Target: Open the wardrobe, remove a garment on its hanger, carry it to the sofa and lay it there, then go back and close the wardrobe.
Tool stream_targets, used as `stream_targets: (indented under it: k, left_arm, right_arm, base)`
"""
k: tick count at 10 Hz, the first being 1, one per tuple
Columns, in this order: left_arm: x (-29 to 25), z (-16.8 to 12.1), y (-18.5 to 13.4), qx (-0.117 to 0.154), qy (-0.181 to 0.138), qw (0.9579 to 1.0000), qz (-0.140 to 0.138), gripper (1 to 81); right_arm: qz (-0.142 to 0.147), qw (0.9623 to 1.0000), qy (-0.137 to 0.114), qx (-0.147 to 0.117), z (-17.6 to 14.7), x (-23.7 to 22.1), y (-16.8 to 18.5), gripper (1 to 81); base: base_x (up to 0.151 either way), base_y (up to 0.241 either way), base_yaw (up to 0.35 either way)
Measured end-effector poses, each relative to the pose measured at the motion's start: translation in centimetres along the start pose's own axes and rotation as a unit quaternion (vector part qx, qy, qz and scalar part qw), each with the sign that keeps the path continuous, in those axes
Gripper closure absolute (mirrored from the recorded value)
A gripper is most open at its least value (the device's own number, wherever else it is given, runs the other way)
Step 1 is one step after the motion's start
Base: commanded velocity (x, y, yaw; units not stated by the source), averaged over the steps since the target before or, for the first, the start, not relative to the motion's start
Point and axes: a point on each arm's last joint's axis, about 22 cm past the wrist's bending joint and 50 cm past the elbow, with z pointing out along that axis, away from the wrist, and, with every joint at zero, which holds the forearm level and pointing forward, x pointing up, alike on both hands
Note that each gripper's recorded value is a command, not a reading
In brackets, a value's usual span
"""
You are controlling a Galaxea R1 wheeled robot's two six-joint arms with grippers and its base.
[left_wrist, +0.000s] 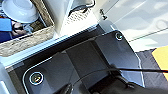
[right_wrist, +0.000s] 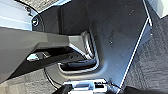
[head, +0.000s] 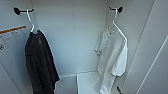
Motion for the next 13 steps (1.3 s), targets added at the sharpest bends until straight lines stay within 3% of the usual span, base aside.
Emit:
stream_targets:
  k: [4, 9, 13]
  left_arm:
    - [8.6, -2.3, -2.6, 0.011, 0.031, 0.9991, 0.026, 1.0]
    - [18.2, -4.8, 1.8, -0.039, 0.076, 0.9945, 0.061, 1.0]
    - [22.7, -7.2, 3.1, -0.056, 0.075, 0.9930, 0.071, 1.0]
  right_arm:
    - [0.002, 0.9999, 0.013, 0.000, -0.1, 0.5, 0.1, 1.0]
    - [0.002, 0.9999, 0.014, -0.003, -0.1, 0.7, 0.4, 1.0]
    - [0.000, 0.9998, 0.016, -0.008, -0.2, 1.1, 0.9, 1.0]
  base:
    - [0.000, 0.000, 0.000]
    - [0.000, 0.000, 0.000]
    - [0.000, 0.000, 0.000]
